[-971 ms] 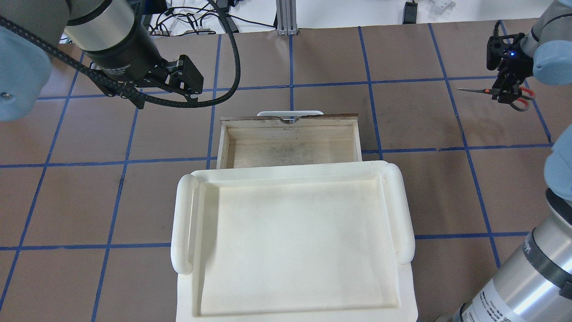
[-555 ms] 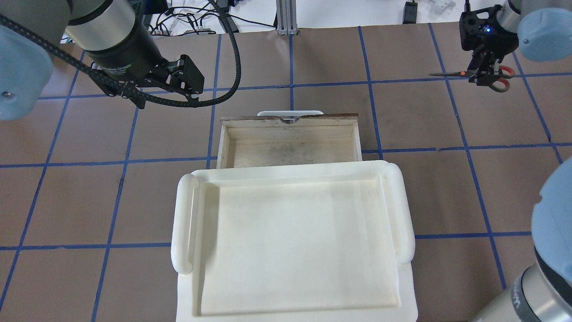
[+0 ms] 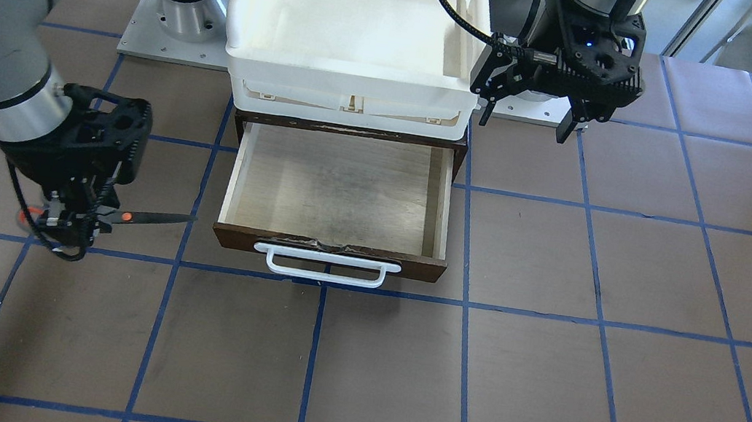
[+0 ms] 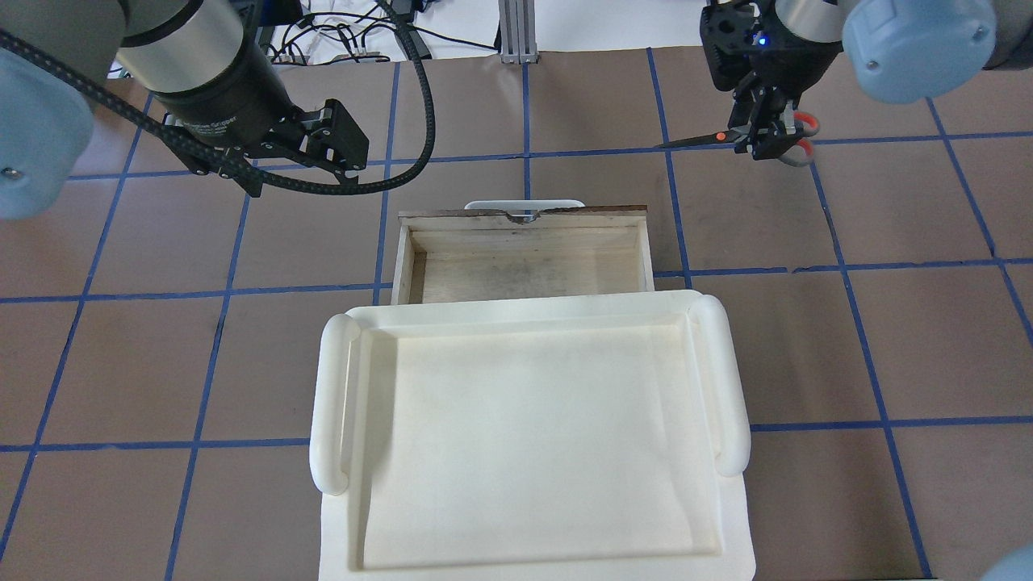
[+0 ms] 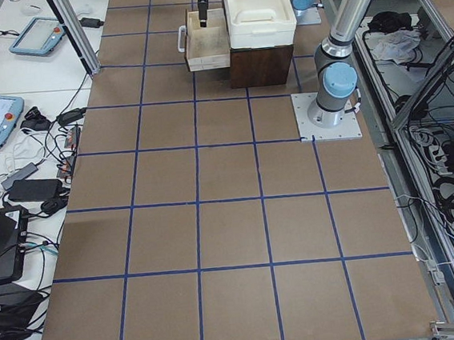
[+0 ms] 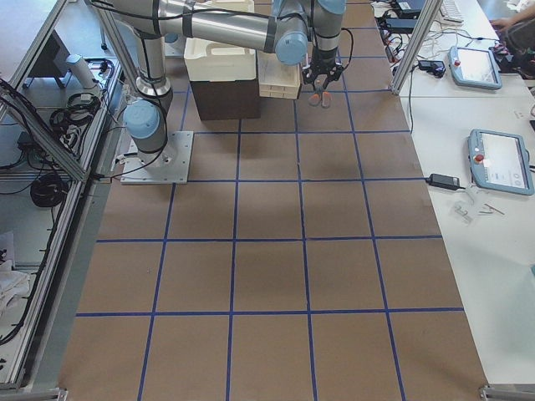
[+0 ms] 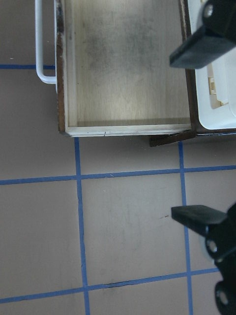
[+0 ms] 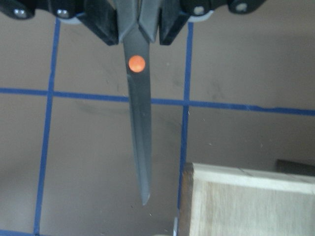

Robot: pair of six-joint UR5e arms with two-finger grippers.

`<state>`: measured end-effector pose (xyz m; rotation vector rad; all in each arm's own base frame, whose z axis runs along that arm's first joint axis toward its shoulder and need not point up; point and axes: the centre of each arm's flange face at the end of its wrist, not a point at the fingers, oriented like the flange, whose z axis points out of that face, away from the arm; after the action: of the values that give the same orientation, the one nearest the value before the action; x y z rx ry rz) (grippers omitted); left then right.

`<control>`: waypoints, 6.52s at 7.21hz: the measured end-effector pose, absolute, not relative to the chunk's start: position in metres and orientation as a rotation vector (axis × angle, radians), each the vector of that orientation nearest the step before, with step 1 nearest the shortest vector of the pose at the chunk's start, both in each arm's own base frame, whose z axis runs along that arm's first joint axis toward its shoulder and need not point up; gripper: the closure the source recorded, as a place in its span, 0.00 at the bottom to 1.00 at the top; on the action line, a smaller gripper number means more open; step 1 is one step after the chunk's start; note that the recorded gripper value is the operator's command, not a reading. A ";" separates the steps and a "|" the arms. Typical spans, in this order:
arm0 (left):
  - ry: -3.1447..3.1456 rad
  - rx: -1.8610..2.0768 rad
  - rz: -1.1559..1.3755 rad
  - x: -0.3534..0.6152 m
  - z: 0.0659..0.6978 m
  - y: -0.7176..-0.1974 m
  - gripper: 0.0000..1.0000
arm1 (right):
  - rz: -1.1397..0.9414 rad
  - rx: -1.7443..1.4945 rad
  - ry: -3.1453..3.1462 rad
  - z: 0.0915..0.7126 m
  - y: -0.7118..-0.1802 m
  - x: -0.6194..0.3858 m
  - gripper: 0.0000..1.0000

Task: Put scissors in drawer and close it
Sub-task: 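Lift the scissors with the right gripper and carry them over the drawer, then lower the scissors into the open drawer and open the right gripper, then raise the right gripper out of the drawer and draw it back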

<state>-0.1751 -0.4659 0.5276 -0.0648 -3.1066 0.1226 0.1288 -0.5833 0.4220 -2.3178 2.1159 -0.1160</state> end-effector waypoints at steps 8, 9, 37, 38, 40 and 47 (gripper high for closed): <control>-3.110 -0.065 0.149 -0.174 0.535 -0.461 0.00 | -0.110 -2.247 2.171 0.388 -0.471 0.318 1.00; -3.110 -0.065 0.149 -0.174 0.535 -0.461 0.00 | -0.122 -2.235 2.186 0.386 -0.469 0.325 1.00; -3.110 -0.064 0.152 -0.173 0.536 -0.460 0.00 | -0.120 -2.024 2.404 0.472 -0.532 0.265 0.01; -3.111 -0.064 0.152 -0.173 0.536 -0.460 0.00 | -0.111 -1.954 2.447 0.491 -0.530 0.234 0.01; -3.121 -0.066 0.152 -0.172 0.536 -0.461 0.00 | -0.138 -1.764 2.584 0.516 -0.529 0.187 0.01; -3.183 -0.012 0.141 -0.158 0.528 -0.484 0.00 | -0.140 -0.474 3.058 0.522 -0.494 0.163 0.00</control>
<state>-0.1577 -0.4840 0.5275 -0.0117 -3.1834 0.1410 0.1626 -0.4935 0.5219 -0.4742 3.0581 -0.1404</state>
